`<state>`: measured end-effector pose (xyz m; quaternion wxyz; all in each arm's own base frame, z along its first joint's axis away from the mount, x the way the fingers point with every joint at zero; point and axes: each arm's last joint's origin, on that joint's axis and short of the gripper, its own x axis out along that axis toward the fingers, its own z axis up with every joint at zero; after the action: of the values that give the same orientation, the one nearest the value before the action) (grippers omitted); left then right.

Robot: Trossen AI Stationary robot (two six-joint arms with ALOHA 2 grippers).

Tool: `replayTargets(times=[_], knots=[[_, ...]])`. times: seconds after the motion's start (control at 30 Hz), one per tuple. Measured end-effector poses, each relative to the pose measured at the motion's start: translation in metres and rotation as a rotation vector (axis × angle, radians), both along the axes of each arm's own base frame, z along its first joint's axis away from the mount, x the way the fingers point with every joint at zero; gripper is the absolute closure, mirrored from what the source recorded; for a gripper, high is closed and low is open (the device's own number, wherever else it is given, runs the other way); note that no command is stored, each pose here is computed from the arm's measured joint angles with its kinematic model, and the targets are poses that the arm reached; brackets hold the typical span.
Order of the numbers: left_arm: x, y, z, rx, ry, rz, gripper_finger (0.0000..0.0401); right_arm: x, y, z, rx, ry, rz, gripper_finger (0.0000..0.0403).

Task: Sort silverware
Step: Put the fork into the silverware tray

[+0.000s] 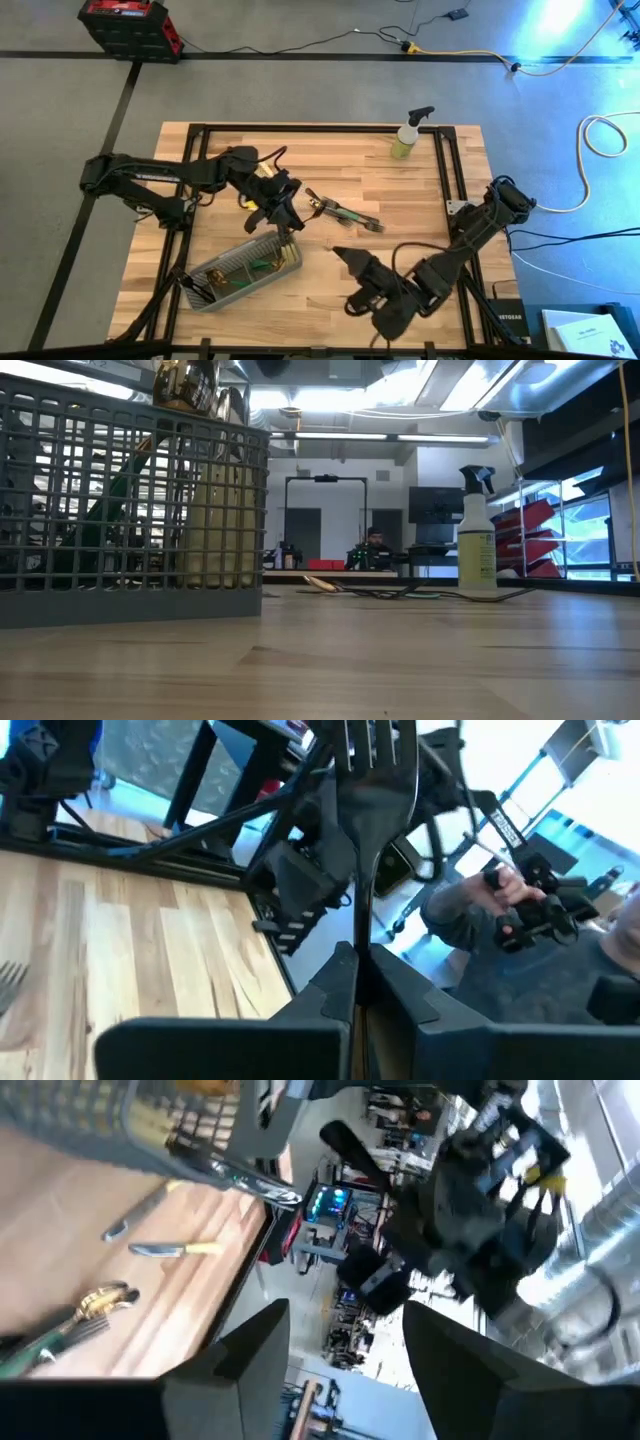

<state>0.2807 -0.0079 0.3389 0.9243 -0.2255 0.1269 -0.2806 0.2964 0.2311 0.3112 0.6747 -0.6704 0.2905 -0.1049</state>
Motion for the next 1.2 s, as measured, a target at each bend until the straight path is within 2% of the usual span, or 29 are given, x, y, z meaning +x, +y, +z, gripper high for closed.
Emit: replayTargets(times=[0.13,0.43,0.6,0.77,0.87,1.03,1.2], knots=[[-0.031,-0.021,0.012,0.072,0.032,0.049,0.0401,-0.009,0.010,-0.001,0.106,-0.062,0.003,0.0224],[-0.111,-0.059,0.039,0.214,-0.008,0.322,0.0401,-0.013,0.006,-0.007,0.240,-0.076,-0.038,0.0224],[-0.137,-0.074,0.023,0.232,0.017,0.365,0.0401,-0.012,0.004,-0.007,0.293,-0.104,-0.059,0.0224],[-0.151,-0.095,0.004,0.179,0.074,0.342,0.0401,-0.009,0.003,-0.006,0.356,-0.153,-0.081,0.0224],[-0.159,-0.108,0.000,0.174,0.076,0.333,0.0401,0.003,-0.001,-0.002,0.458,-0.207,-0.090,0.0224],[-0.178,-0.131,0.001,0.154,0.038,0.282,0.0401,0.027,-0.016,0.003,0.687,-0.202,-0.031,0.0224],[-0.194,-0.154,-0.007,0.250,-0.010,0.327,0.0401,0.054,-0.035,0.015,0.980,-0.282,0.048,0.0224]])
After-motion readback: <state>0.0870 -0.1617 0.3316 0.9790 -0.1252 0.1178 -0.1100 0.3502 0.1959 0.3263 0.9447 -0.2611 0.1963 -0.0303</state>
